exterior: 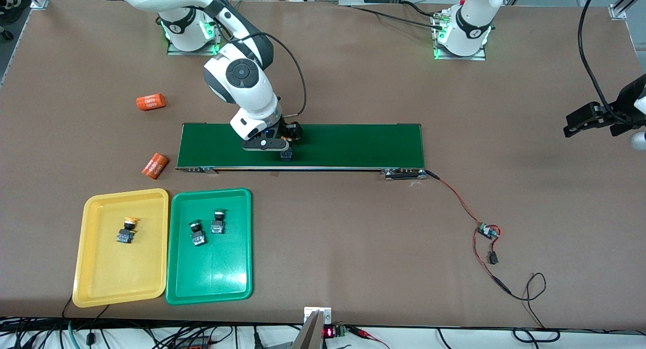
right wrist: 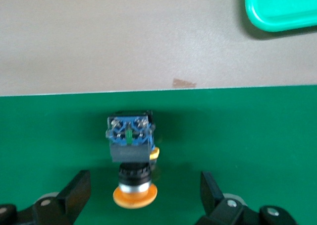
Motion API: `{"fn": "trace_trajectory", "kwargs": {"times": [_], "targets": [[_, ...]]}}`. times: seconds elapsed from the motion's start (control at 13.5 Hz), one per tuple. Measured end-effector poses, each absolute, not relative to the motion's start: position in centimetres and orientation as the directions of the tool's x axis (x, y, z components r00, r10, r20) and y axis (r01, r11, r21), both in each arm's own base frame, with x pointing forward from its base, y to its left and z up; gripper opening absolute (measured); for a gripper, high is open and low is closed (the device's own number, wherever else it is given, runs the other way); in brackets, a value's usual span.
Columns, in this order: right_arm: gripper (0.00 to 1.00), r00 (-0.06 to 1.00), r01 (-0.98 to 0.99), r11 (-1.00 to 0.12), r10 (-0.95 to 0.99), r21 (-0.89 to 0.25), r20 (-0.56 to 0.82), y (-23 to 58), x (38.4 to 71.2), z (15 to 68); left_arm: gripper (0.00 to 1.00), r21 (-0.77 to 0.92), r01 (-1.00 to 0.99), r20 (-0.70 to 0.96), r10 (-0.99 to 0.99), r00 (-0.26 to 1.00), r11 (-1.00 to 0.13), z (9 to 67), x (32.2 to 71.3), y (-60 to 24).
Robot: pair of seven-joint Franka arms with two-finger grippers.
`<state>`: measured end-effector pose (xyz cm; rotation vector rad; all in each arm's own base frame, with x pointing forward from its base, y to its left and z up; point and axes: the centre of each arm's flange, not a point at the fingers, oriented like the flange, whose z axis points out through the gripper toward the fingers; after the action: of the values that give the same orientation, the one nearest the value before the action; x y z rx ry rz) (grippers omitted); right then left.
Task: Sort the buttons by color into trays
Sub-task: 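Grasp the last yellow-capped button on the belt with the right gripper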
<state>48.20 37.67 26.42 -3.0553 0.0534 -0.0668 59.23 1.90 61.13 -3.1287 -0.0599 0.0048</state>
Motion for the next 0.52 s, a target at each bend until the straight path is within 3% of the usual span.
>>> {"fn": "trace_trajectory", "kwargs": {"times": [0.15, 0.22, 0.44, 0.52], "targets": [[0.77, 0.998, -0.025, -0.996, -0.03, -0.08, 0.052, 37.06, 48.74, 25.21, 1.0, -0.012, 0.039, -0.003, 0.039, 0.999, -0.999, 61.13, 59.23, 1.91], [0.77, 0.998, -0.023, -0.996, -0.028, -0.083, 0.055, 37.0, 48.86, 24.94, 1.0, -0.012, 0.038, -0.003, 0.038, 0.999, -0.999, 61.12, 59.23, 1.91], [0.44, 0.997, -0.025, -0.995, -0.031, -0.092, 0.066, 37.11, 49.26, 25.35, 1.0, -0.012, 0.038, -0.003, 0.038, 0.999, -0.999, 61.13, 59.23, 1.91], [0.43, 0.997, -0.027, -0.995, -0.034, -0.092, 0.068, 37.0, 49.41, 25.42, 1.0, -0.012, 0.039, -0.003, 0.039, 0.999, -0.999, 61.13, 59.23, 1.91]]}}
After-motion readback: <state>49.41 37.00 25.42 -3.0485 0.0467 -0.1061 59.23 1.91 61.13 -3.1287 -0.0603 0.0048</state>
